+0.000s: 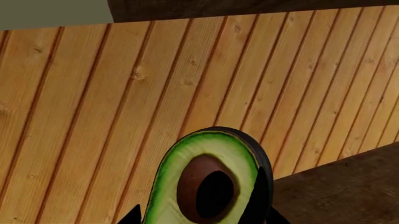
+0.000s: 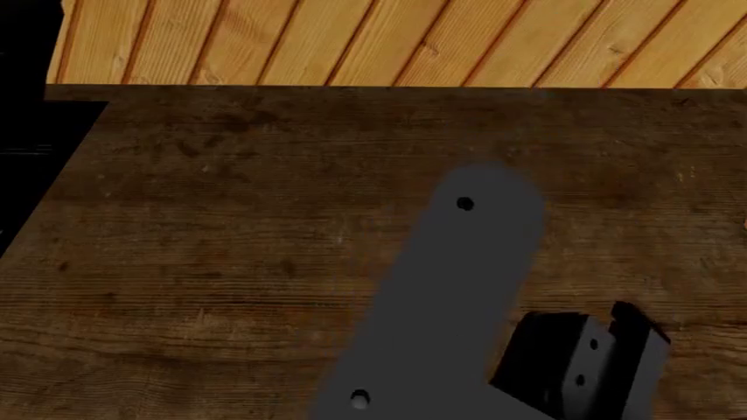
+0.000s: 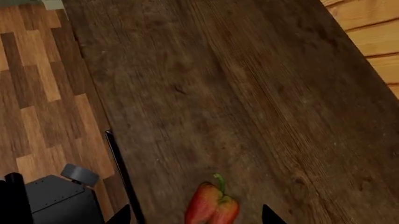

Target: Place the avocado, onion, tomato and bell pepper on the cutting board.

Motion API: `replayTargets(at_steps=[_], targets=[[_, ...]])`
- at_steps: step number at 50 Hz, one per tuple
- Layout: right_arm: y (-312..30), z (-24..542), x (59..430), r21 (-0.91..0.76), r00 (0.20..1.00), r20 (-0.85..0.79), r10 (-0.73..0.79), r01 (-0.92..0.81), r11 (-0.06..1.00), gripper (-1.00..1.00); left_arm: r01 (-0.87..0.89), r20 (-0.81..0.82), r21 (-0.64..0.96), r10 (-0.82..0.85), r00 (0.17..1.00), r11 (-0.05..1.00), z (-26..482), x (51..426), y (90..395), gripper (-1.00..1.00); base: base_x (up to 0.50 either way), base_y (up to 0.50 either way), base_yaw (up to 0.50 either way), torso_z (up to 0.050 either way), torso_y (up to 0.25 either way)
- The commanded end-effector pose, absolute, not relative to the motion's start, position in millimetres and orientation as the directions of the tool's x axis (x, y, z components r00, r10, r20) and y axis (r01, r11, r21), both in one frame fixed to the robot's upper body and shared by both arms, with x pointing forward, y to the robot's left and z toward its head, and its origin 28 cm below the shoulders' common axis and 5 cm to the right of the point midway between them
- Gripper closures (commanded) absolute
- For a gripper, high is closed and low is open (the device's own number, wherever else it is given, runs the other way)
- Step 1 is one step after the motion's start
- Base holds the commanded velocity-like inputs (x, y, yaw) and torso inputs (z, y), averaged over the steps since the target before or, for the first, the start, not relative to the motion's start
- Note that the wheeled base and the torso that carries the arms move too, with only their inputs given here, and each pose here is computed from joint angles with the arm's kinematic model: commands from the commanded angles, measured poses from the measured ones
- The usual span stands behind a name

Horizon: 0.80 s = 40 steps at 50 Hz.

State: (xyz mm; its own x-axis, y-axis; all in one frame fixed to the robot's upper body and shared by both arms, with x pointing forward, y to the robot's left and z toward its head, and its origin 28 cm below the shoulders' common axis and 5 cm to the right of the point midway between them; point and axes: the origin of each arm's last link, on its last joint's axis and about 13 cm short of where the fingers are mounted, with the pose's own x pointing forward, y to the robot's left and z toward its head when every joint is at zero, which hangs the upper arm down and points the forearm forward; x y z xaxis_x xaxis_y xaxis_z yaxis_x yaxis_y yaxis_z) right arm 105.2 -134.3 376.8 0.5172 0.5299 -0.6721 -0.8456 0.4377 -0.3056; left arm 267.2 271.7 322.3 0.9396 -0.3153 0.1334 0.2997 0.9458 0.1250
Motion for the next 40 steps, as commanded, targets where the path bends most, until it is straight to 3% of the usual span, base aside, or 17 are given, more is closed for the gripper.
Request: replayTargets(at_steps=[1, 17, 40], targets=[[-136, 378, 98, -0.319, 0.51, -0.717, 0.475, -0.846, 0.427, -1.0, 0.304, 0.138, 0.109, -0.318, 0.938, 0.946, 323, 268, 271, 1.0, 0.0, 0.0, 0.0, 0.0, 0.0], [-153, 363, 110, -0.329, 0.578, -0.689, 0.438, -0.787, 0.522, -1.0, 0.312, 0.134, 0.116, -0.326, 0.936, 0.943, 322, 268, 269, 1.0, 0.0, 0.0, 0.0, 0.0, 0.001], [-157, 338, 128, -0.27, 0.57, -0.671, 0.473, -0.783, 0.56, -1.0, 0.309, 0.123, 0.121, -0.323, 0.938, 0.943, 316, 271, 268, 1.0, 0.0, 0.0, 0.0, 0.0, 0.001]])
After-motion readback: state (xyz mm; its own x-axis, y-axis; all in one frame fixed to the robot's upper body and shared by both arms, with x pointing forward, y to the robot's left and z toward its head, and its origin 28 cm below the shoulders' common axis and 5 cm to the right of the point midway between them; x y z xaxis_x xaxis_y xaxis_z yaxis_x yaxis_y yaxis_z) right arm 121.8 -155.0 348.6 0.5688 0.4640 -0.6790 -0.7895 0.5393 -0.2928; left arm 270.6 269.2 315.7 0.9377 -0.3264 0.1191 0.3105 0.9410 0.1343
